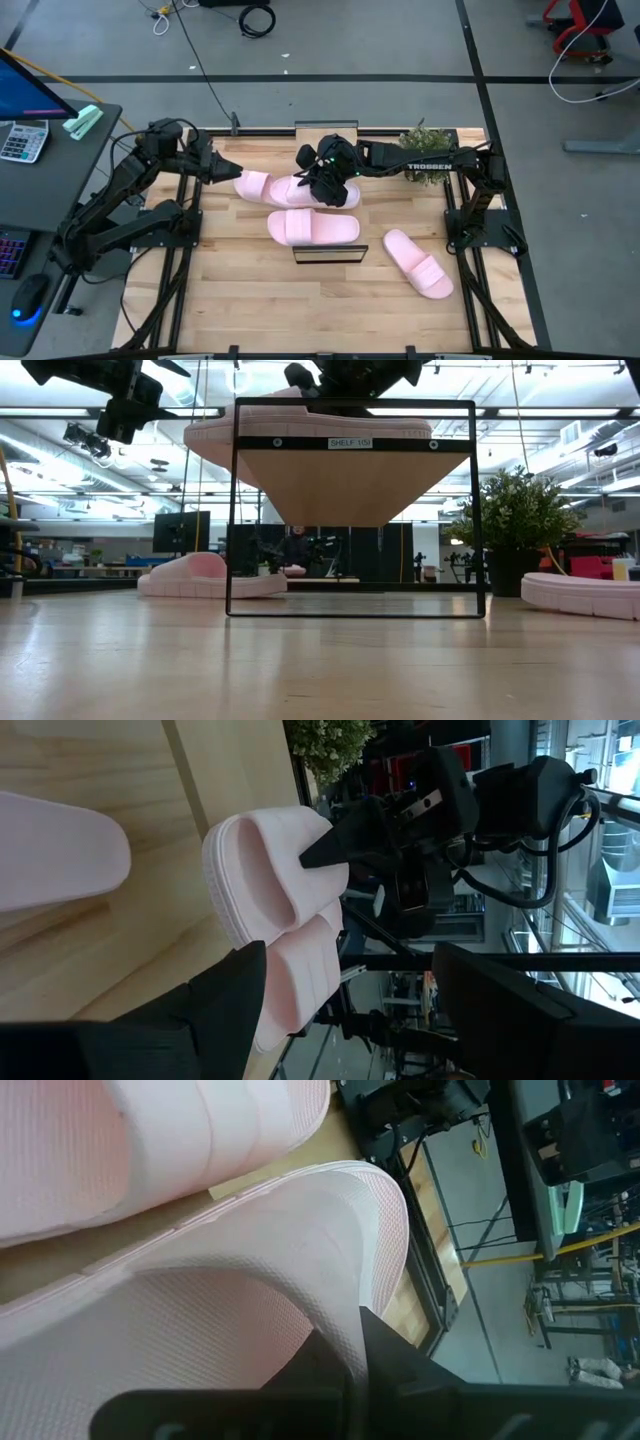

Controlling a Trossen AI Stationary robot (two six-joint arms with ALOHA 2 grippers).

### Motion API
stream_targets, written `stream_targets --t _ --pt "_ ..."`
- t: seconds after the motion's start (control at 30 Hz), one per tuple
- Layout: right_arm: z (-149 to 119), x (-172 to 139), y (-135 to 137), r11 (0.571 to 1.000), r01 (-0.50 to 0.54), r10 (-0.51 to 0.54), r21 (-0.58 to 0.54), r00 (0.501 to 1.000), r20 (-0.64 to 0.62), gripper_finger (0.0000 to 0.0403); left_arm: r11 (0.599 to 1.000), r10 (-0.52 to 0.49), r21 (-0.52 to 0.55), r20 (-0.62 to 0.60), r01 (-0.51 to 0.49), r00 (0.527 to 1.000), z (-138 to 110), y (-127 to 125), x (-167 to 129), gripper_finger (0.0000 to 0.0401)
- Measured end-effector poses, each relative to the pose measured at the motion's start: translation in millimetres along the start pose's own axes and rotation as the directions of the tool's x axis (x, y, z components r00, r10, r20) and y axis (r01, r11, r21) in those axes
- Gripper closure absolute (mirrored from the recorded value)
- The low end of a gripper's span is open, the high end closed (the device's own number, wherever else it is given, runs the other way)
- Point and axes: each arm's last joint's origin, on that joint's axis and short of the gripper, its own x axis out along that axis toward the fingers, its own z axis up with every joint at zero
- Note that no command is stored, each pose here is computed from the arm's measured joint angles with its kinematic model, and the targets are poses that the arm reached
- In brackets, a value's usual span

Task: Pick and place slides into the shelf
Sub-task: Put the pink slipper on the shelf

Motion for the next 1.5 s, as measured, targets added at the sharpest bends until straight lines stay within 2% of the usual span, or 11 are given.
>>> stream_targets --t 0.43,0.9,1.2,1.5 --pt "-2.2 7.6 3.5 0.999 -0.025 0.025 0.024 1.000 0.013 0.0396 1.000 0.000 -0.006 0.000 0.000 1.000 0.0 0.0 0.0 0.0108" --pt "-3.6 11.1 4.0 0.998 -0.013 0.012 -0.054 1.000 -0.025 0.0396 1.000 0.000 -0.007 0.000 0.000 1.000 0.0 -0.1 0.0 0.0108" --pt "-1.2 11.7 5.7 0.998 -0.019 0.017 -0.059 0.999 -0.032 0.0396 1.000 0.000 -0.007 0.001 0.000 1.000 0.0 -0.1 0.0 0.0108" --pt "-2.8 11.7 8.4 0.999 -0.042 0.040 -0.032 0.997 -0.061 0.0360 1.000 0.000 -0.007 0.001 0.000 1.000 0.1 -0.1 0.0 0.0108"
